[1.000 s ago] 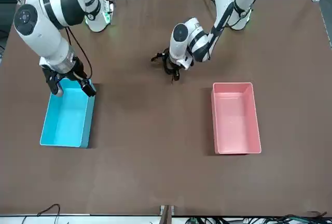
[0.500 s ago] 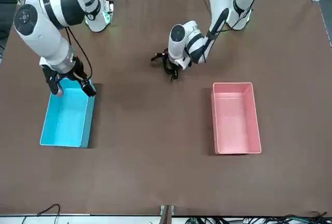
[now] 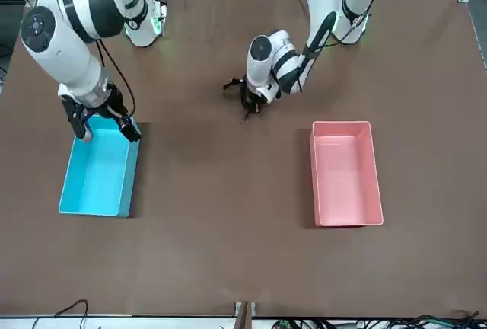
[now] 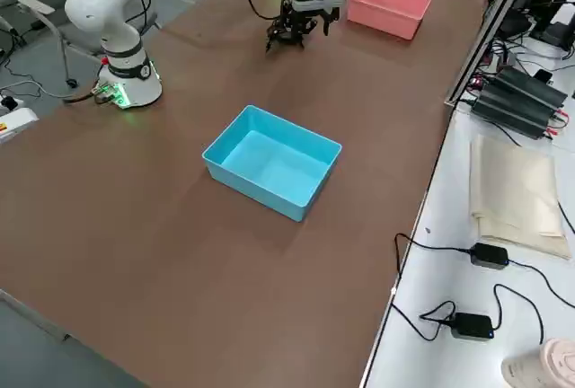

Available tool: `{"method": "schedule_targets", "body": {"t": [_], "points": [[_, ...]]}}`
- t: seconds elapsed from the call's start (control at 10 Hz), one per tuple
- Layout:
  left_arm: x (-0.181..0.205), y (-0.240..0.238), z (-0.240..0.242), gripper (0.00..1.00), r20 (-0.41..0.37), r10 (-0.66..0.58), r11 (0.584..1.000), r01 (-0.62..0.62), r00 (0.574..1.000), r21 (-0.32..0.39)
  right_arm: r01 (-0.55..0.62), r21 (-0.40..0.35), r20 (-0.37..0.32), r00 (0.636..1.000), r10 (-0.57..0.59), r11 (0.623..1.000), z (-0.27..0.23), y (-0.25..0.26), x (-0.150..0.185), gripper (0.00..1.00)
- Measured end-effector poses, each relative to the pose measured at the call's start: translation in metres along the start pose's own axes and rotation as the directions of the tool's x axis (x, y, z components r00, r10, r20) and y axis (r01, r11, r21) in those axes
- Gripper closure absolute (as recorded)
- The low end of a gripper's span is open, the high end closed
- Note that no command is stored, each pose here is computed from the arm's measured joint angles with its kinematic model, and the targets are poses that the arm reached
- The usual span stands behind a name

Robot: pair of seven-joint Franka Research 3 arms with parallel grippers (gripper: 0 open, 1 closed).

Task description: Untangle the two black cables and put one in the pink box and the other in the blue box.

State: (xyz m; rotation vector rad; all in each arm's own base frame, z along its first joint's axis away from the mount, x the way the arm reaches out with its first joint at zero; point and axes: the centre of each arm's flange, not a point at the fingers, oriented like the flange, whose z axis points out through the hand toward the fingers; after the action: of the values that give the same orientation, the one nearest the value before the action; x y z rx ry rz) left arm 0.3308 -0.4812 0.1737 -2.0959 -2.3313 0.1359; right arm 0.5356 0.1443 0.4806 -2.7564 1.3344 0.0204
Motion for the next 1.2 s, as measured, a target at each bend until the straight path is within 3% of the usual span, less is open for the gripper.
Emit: {"method": "schedule_targets", "body": {"t": [0.4,0.8,1.2], "points": [[0.003,0.024,-0.020,0.80,-0.017,-0.031,0.999,0.031,0.999,-0.020,-0.007,0.000,0.000,1.000,0.007,1.000,0.000,0.000,0.000,0.00],[0.037,0.142,-0.101,0.80,-0.046,-0.174,0.983,0.170,0.984,-0.069,-0.093,0.007,0.004,0.996,0.093,0.996,-0.001,-0.008,-0.018,0.00],[0.034,0.209,-0.199,0.80,0.042,-0.273,0.959,0.275,0.961,-0.069,-0.244,0.018,0.055,0.968,0.243,0.970,0.002,-0.023,-0.044,0.00]]}}
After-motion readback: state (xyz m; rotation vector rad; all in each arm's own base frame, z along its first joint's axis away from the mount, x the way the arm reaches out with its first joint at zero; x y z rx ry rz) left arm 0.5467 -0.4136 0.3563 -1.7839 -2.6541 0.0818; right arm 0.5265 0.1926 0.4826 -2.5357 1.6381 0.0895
